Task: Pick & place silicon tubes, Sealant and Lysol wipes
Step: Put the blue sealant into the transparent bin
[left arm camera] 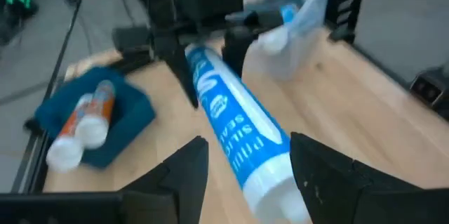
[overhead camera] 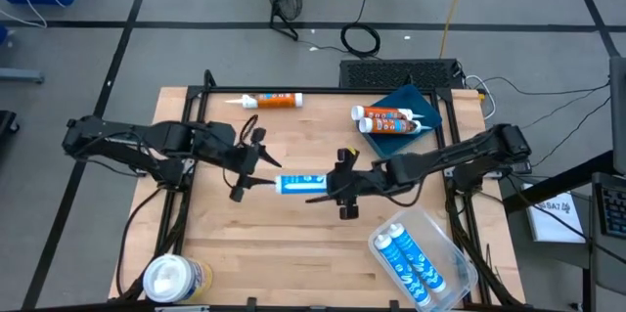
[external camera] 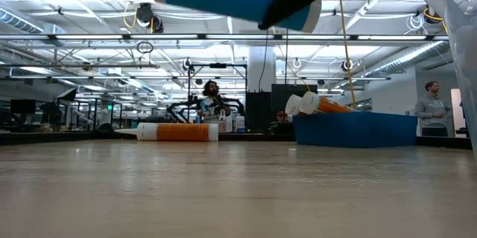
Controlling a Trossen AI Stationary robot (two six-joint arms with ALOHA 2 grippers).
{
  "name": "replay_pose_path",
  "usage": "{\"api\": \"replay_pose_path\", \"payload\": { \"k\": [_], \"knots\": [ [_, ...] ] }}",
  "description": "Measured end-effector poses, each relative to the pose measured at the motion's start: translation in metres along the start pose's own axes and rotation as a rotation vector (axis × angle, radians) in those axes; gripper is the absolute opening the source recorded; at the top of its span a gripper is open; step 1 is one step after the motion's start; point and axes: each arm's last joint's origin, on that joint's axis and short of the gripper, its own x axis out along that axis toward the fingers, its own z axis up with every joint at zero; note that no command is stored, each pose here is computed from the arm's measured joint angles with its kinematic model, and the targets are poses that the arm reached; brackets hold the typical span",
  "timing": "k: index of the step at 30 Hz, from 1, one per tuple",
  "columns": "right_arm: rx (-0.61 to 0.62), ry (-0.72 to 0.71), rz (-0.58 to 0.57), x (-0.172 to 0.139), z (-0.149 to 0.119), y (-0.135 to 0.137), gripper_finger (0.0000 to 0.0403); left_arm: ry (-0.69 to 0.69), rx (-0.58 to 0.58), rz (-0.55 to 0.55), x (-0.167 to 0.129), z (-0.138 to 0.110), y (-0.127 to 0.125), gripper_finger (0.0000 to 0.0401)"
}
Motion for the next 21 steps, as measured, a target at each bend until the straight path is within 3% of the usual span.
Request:
{"api": "replay_pose_path", "payload": {
  "k": [5, 11, 21],
  "knots": [
    [0.02, -0.046, 0.018, -0.012, -0.002, 0.01, 0.0198, -0.11, -0.017, 0.077, -0.01, -0.022, 0.007, 0.0198],
    [0.082, -0.059, -0.049, -0.021, -0.016, 0.008, 0.0198, -0.211, -0.118, 0.193, -0.036, -0.053, 0.008, 0.0198],
    [0.17, -0.298, -0.013, -0.007, -0.038, -0.014, 0.0198, -0.278, -0.117, 0.262, -0.063, -0.074, -0.004, 0.0198]
  ]
}}
